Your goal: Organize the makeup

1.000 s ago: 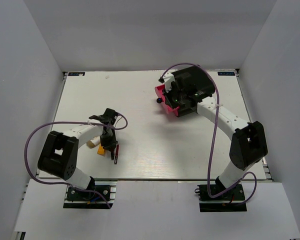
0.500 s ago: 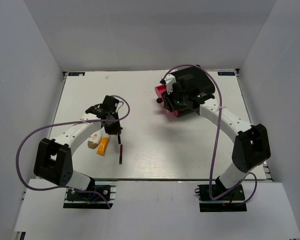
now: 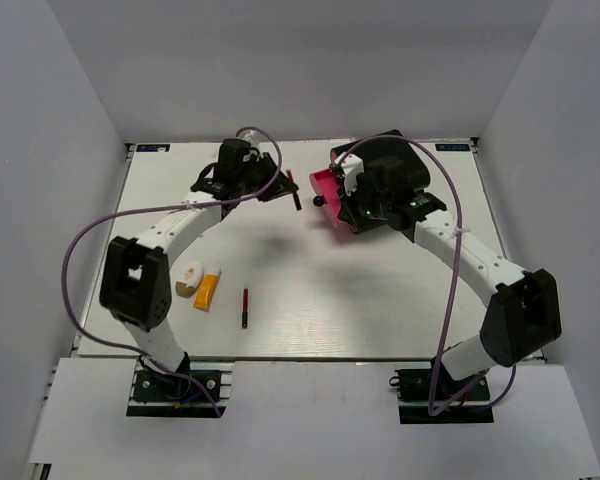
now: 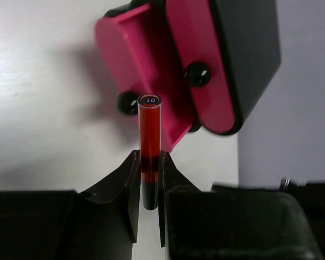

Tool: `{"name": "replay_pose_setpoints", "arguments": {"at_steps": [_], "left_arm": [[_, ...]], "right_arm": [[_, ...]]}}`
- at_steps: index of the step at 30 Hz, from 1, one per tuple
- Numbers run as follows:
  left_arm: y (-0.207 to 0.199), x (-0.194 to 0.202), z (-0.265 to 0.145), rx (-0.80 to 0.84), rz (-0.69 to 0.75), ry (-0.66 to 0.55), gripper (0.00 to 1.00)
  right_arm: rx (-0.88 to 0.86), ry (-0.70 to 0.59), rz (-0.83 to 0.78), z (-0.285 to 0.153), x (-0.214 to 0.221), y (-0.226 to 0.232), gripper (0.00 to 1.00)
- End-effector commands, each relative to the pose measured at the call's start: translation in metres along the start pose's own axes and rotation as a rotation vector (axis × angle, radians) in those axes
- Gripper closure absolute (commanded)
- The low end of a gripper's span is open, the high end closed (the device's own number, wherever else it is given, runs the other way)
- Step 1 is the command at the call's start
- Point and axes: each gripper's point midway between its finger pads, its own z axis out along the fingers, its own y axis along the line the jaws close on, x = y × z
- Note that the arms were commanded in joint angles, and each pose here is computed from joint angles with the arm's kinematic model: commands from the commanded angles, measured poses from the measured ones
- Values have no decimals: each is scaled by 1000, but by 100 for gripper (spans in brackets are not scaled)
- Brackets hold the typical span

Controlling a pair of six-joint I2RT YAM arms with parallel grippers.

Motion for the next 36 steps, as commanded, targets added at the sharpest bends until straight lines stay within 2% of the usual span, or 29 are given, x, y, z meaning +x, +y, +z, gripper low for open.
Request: {"name": "replay_pose_setpoints", "arguments": {"at_steps": [1, 2, 4, 7, 15, 17, 21, 24, 28, 32, 36], "left_arm": [[-60, -30, 18, 235, -10, -46, 100], [-53, -29, 33, 224, -35, -29, 100], [-72, -42, 42, 281, -29, -63, 99], [-75, -46, 64, 273, -45, -71, 98], [-72, -29, 108, 234, -109, -42, 95], [-78, -23, 113, 224, -113, -35, 89], [-62, -15, 120, 125, -120, -25, 78], [-55, -12, 121, 92, -119, -16, 76], [-58, -6, 122, 94, -119, 0, 58], [-58, -5, 123, 91, -120, 9, 47], [-67, -11, 118, 110, -113, -4, 42]], "right_arm": [[38, -60, -16, -17, -11, -4, 100], [43, -63, -20, -20, -9, -3, 100], [61, -63, -22, -23, -7, -7, 100], [81, -78, -28, -29, -7, -10, 100], [95, -81, -20, -32, -7, -15, 100], [100, -81, -15, -33, -7, -17, 100], [100, -84, -18, -33, -8, -18, 100], [100, -84, -19, -33, -8, -18, 100], [96, -79, -20, -32, -6, -18, 100], [92, -77, -23, -31, -5, -18, 100], [68, -78, -33, -31, -6, -13, 99]]}}
